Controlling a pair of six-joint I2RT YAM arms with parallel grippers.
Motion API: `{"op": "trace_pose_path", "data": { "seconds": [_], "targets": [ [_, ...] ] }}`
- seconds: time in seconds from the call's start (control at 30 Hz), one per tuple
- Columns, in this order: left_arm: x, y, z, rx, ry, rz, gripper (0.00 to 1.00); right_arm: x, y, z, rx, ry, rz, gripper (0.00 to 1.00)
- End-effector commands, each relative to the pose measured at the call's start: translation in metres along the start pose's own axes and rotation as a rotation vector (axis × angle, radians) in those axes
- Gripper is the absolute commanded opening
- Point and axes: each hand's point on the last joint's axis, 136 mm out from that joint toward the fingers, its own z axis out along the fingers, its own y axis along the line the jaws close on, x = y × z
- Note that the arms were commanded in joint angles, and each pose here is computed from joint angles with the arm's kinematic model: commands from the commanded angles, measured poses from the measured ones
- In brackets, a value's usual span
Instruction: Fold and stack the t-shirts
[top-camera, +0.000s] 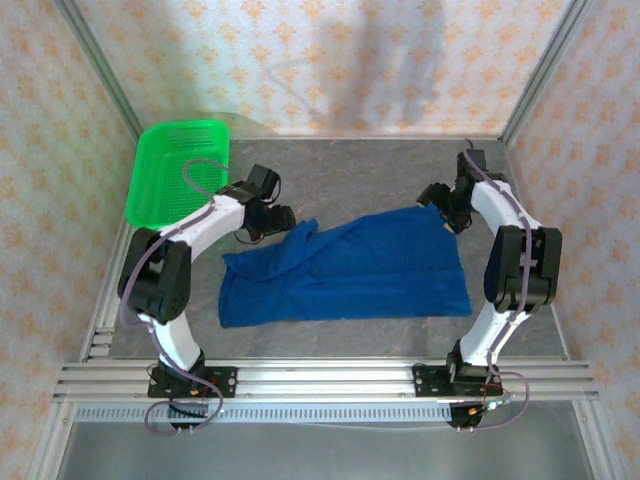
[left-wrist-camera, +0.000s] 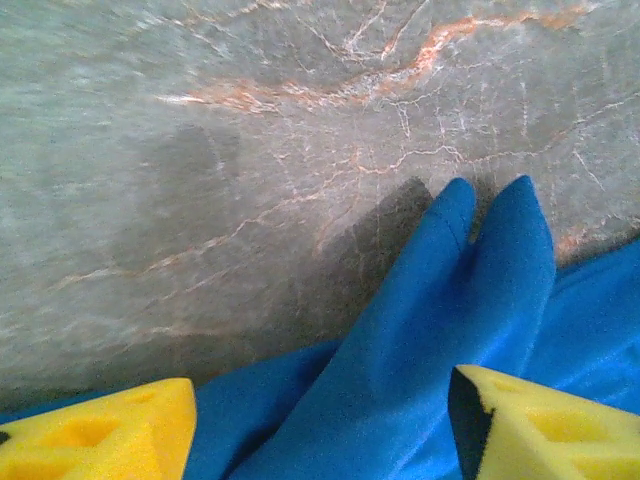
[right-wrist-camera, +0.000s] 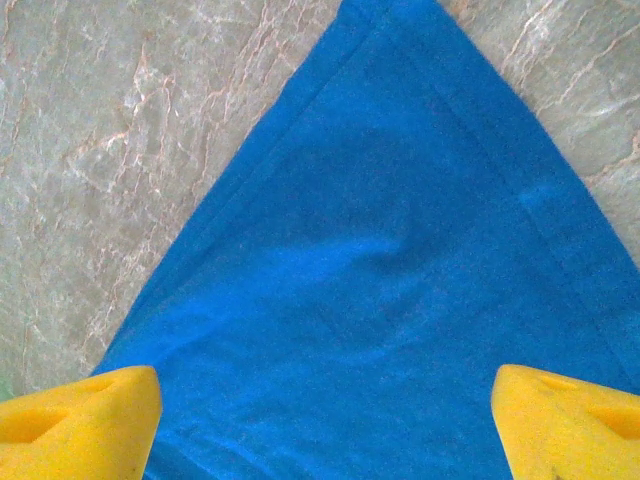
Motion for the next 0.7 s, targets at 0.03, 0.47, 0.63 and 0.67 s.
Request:
{"op": "trace_pose_path", "data": {
  "seconds": [0.03,0.47,0.63,0.67],
  "targets": [
    [-0.011,-0.027,0.006,0.089,0.038,0.037,0.61,0.01,0.003,-0.009,-0.017,-0.007,-0.017,0.86],
    [0.013,-0.031,0.026,0.098,0.124,0.103,0.14,0.016,0.002,-0.01,-0.017,-0.004,-0.017,0.86],
    [0.035,-0.049,-0.009,0.08,0.058,0.254,0.08,0.016,0.003,-0.009,-0.014,-0.005,-0.017,0.86],
    [0.044,-0.051,-0.012,0.067,0.059,0.284,0.07,0.015,0.003,-0.008,-0.014,-0.005,-0.017,0.86]
  ]
}}
